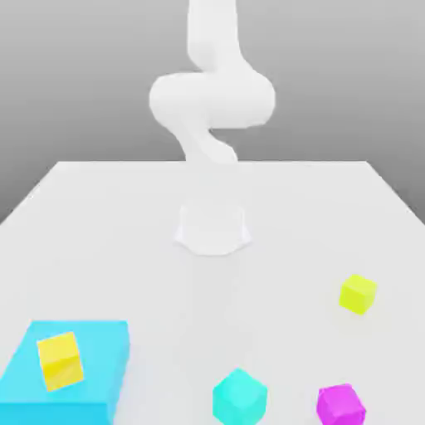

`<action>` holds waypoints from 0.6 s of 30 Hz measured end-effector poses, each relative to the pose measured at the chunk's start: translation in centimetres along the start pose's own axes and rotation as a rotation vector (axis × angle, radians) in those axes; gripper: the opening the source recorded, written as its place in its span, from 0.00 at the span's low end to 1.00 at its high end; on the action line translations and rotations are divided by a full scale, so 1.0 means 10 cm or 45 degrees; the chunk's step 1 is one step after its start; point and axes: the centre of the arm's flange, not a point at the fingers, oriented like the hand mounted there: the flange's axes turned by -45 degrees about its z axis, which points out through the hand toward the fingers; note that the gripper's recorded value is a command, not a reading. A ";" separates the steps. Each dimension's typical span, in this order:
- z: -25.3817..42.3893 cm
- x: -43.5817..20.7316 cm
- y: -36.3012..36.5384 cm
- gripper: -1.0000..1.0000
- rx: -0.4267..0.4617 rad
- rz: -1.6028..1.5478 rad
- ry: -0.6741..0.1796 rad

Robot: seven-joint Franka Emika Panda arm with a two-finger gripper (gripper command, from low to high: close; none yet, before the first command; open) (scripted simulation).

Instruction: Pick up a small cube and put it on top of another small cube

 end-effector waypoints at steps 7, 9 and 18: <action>1.54 -0.83 -1.19 0.50 0.089 -0.302 -0.302; 1.87 -1.20 -1.49 0.50 0.121 -0.391 -0.385; 2.58 -3.52 -2.57 0.50 0.336 -0.842 -0.772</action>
